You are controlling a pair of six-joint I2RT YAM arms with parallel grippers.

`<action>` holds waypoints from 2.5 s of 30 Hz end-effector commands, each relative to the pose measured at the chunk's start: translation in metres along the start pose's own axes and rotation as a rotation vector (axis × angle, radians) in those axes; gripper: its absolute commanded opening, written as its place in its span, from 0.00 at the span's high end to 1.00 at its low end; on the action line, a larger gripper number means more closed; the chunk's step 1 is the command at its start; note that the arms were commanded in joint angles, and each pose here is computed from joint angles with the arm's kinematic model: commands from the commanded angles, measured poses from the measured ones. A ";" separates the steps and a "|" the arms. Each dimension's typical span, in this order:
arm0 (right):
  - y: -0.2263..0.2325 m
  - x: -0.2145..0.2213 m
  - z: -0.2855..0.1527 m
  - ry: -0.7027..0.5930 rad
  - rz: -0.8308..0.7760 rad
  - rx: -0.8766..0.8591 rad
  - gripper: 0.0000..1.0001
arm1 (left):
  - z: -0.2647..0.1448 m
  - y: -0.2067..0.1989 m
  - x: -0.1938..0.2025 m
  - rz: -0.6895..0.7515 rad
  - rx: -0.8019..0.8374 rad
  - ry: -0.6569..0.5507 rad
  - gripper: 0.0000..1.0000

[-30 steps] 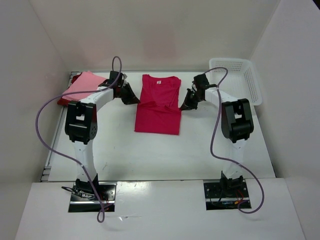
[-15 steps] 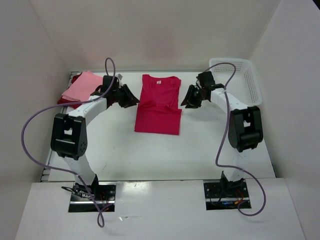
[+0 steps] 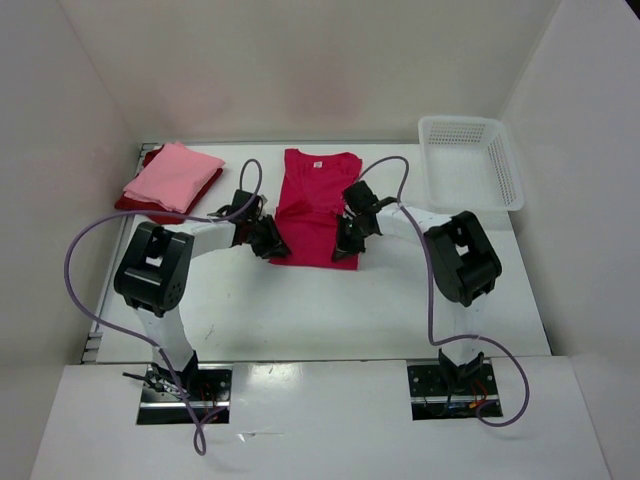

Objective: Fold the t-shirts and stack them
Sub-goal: Fold the folded rectangular tshirt in 1/3 of the way

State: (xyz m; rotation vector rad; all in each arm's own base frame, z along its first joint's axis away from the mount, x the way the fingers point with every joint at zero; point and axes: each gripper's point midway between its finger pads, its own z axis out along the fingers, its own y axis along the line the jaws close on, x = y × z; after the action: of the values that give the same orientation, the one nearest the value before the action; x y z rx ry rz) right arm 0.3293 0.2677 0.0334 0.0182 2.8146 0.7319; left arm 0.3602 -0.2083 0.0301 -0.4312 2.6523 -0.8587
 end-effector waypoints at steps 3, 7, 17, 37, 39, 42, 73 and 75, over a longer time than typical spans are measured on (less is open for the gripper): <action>-0.042 0.014 0.008 -0.009 0.052 0.124 1.00 | 0.003 0.058 0.042 -0.040 -0.166 0.085 0.70; -0.055 0.053 0.008 0.057 0.086 0.129 1.00 | -0.011 0.075 0.084 -0.096 -0.165 0.156 0.70; -0.050 0.099 -0.031 0.095 0.091 0.107 1.00 | -0.073 0.072 0.107 -0.067 -0.168 0.100 0.68; 0.068 -0.014 0.021 -0.064 -0.103 -0.053 1.00 | -0.049 -0.034 0.083 0.029 0.101 0.074 0.67; 0.065 -0.017 0.032 -0.067 -0.102 -0.044 1.00 | -0.041 -0.028 0.088 0.018 0.076 0.084 0.67; 0.062 -0.023 0.036 -0.089 -0.102 -0.026 1.00 | -0.031 -0.005 0.095 0.008 0.008 0.090 0.67; 0.101 -0.068 -0.028 -0.351 -0.121 -0.086 0.96 | -0.091 0.033 0.094 0.000 -0.115 -0.069 0.66; 0.098 -0.040 -0.023 -0.276 -0.134 -0.091 0.97 | -0.090 0.031 0.096 -0.009 -0.101 -0.059 0.66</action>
State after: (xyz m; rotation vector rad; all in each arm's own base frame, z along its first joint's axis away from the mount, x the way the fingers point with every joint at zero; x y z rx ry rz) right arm 0.3931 0.3286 0.0873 -0.0009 2.4740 0.6355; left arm 0.2410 -0.1749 0.0634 -0.4520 2.6324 -0.6854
